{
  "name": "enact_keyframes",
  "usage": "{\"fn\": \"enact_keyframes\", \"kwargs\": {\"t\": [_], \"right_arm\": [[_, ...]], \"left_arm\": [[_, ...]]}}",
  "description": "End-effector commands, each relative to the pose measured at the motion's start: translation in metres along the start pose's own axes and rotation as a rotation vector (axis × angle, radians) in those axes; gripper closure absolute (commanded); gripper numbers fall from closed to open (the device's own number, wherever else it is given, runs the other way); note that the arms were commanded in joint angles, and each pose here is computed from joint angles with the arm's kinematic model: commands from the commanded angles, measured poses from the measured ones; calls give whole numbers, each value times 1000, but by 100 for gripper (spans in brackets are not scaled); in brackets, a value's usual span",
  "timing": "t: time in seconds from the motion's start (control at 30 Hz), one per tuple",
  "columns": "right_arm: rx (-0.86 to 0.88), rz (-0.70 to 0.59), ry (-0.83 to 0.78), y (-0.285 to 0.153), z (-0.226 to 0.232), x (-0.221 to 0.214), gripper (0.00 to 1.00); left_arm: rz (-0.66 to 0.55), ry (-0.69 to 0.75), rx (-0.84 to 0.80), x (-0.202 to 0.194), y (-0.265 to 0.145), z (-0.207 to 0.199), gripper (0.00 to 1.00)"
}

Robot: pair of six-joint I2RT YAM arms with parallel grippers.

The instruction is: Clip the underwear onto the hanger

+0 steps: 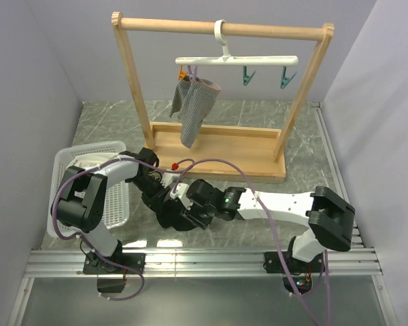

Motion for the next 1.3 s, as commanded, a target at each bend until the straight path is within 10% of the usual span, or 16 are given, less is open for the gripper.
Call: {"fn": "enact_keyframes", "kwargs": {"t": [0.0,0.7,1.1,1.27], "right_arm": [[-46,-53,-4,6,-7,25,53],[-96,23,36,47,-15,30,38],[-113,-3,30,38,-19,30,100],[-105,-52,11,16,-18,37,100]], "left_arm": [[-33,28,-33,9,-7,-1,100],[-32,8,-55,9,-8,4,100],[-52,-19,-57,12,-11,8,99],[-89,-44,-66,21,-19,10,99]]}}
Point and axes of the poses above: each gripper's point midway between its finger pads, its own y axis out along the fingers, its own z axis along the line the jaws close on, x = y × z, the point moved 7 cm from there along -y, back along the fingers, and after that the axes turned 12 degrees about -y, right-handed, at the moved point
